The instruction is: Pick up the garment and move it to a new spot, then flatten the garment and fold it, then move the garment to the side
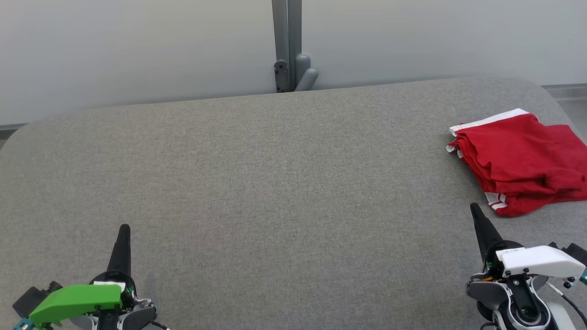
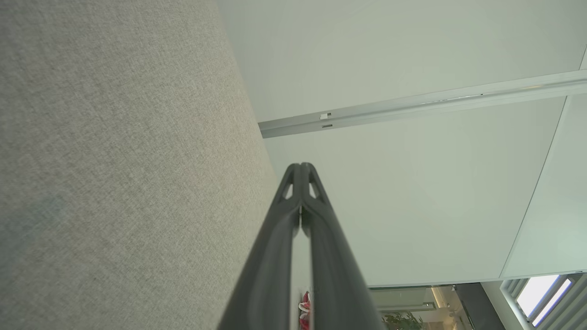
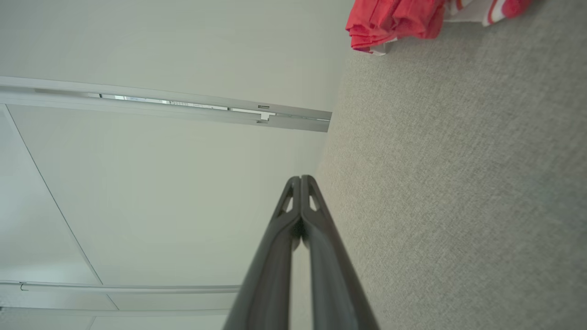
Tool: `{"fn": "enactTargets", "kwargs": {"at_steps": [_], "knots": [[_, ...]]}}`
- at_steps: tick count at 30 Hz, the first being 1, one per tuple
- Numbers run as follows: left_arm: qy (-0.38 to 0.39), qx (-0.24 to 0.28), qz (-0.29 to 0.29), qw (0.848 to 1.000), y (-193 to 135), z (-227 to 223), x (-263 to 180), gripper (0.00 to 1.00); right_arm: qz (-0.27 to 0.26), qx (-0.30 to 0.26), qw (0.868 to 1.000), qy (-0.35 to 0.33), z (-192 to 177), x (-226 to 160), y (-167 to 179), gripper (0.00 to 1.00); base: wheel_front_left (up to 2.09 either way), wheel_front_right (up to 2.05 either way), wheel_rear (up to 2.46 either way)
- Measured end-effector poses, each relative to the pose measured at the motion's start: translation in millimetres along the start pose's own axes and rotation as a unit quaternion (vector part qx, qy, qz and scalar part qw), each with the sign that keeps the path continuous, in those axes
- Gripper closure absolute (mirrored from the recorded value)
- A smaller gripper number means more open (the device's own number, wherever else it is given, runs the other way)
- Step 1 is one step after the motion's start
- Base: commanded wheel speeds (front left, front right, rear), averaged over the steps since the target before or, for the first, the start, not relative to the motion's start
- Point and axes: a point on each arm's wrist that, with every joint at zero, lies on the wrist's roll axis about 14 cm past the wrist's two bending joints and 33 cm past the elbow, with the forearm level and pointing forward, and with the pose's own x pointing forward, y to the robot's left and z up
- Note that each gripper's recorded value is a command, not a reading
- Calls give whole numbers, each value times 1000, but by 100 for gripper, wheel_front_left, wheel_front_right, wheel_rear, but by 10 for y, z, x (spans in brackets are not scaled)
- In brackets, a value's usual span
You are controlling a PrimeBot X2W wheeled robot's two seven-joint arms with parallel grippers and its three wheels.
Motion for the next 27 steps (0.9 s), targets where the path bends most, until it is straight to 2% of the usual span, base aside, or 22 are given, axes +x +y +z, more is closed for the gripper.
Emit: {"fn": "enactTargets", "kwargs": {"at_steps": [27], "knots": [[0, -77, -25, 997, -126, 63, 9, 100, 25, 86, 996, 11, -18, 37, 130, 100, 0, 0, 0]]}}
